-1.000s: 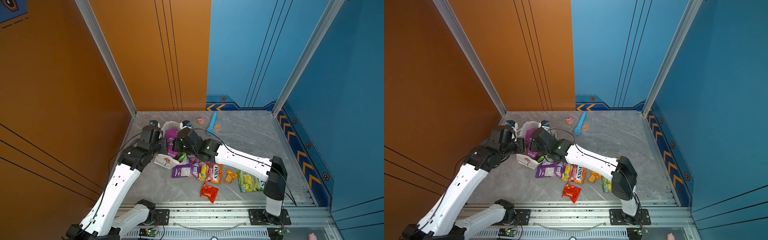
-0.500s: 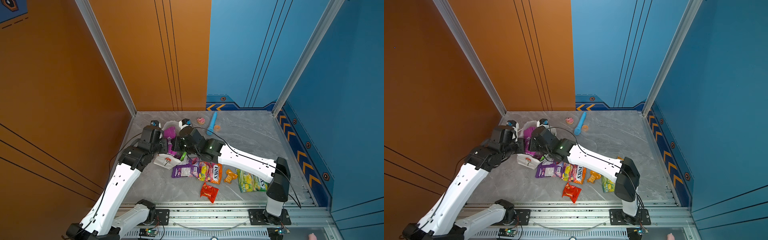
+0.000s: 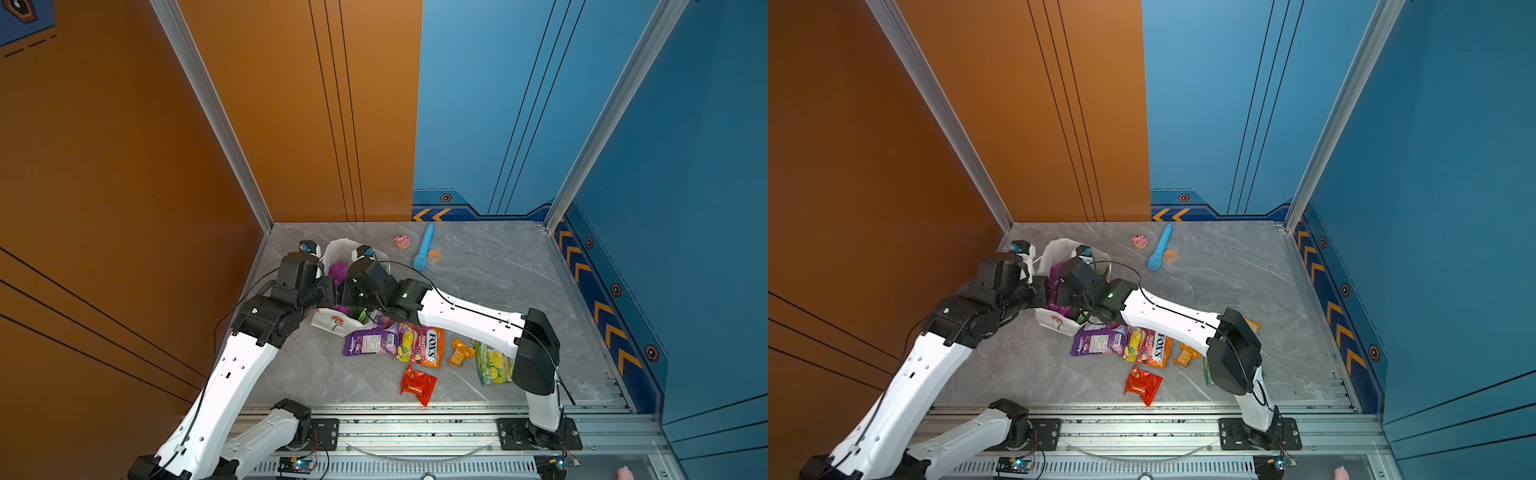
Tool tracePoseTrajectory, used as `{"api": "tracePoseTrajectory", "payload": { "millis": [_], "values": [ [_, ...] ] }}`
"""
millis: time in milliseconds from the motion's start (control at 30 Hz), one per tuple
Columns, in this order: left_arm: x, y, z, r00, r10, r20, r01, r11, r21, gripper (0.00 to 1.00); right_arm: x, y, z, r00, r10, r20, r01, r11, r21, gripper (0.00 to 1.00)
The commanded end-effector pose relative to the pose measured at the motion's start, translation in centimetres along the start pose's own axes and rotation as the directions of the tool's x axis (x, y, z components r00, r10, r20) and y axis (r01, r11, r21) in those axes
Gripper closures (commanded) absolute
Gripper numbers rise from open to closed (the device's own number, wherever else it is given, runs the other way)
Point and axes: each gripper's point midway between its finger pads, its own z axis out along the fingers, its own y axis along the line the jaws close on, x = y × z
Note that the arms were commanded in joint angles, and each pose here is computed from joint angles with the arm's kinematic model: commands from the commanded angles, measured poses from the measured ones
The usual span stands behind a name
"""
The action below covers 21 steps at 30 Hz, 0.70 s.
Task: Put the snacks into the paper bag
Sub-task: 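Lower the grape pack into the paper bag beside the chip bag, then open the right gripper and lift it out of the paper bag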
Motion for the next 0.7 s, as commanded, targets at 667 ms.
{"api": "tracePoseTrajectory", "payload": {
  "millis": [667],
  "values": [
    [-0.4, -0.6, 0.3, 1.000, 0.003, 0.024, -0.003, 1.000, 0.023, 1.00, -3.2, 1.8, -3.4, 0.996, -0.025, 0.086, 0.031, 0.997, -0.072, 0.75]
  ]
}}
